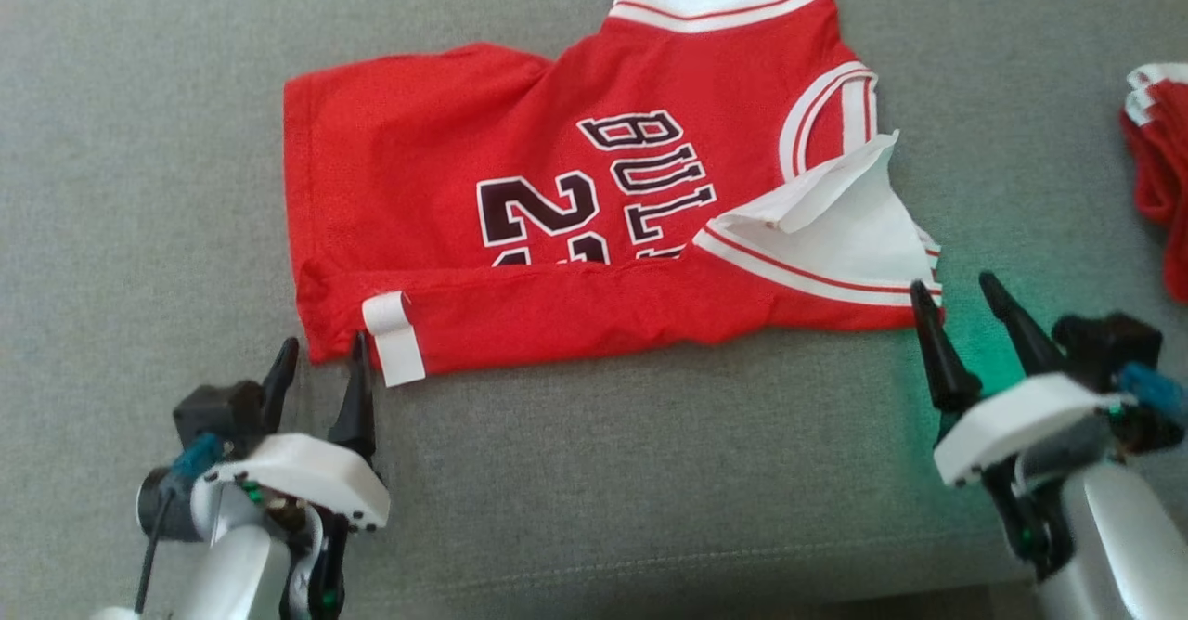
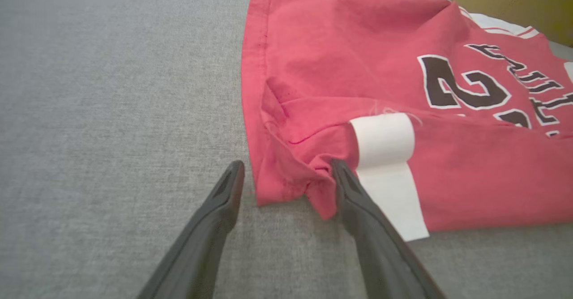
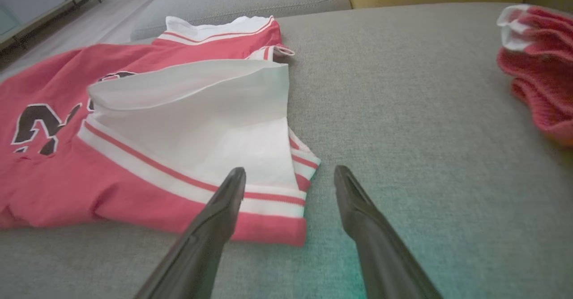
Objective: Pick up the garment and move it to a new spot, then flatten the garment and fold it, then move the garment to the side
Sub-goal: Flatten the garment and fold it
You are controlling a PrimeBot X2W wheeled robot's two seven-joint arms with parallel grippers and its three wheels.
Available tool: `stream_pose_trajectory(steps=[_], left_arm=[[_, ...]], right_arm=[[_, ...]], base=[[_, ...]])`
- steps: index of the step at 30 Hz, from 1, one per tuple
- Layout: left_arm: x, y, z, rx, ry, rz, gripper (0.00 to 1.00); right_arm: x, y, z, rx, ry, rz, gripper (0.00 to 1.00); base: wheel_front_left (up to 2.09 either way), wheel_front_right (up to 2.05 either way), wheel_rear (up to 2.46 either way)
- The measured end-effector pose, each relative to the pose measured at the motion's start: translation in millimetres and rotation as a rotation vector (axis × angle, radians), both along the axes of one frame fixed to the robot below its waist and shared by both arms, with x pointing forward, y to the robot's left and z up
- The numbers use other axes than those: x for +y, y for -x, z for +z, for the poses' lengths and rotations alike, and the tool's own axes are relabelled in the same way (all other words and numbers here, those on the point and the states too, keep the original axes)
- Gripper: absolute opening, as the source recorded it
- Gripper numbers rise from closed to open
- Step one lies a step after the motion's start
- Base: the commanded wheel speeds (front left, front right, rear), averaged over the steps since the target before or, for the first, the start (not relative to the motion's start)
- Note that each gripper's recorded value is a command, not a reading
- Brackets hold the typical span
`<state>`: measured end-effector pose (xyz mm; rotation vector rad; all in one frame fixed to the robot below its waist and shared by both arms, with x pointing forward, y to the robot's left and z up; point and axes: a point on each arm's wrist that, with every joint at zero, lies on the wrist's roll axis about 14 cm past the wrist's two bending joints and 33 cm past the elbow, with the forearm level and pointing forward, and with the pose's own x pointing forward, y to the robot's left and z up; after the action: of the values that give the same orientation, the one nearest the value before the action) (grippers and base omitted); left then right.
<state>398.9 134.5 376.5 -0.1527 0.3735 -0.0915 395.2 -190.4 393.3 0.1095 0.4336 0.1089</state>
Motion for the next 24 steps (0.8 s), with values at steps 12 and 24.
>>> stream_pose_trajectory(steps=[12, 24], left_arm=[[-6.6, -11.5, -16.3, 0.091, 0.045, -0.044, 0.00], [3.6, 8.5, -1.7, 0.095, 0.017, -0.038, 0.00]], right_arm=[[15.3, -16.1, -34.7, 0.166, -0.032, 0.055, 0.00], [12.7, 7.0, -22.1, 0.124, -0.100, 0.006, 0.00]], base=[[0.00, 0.00, 0.00], [0.00, 0.00, 0.00]])
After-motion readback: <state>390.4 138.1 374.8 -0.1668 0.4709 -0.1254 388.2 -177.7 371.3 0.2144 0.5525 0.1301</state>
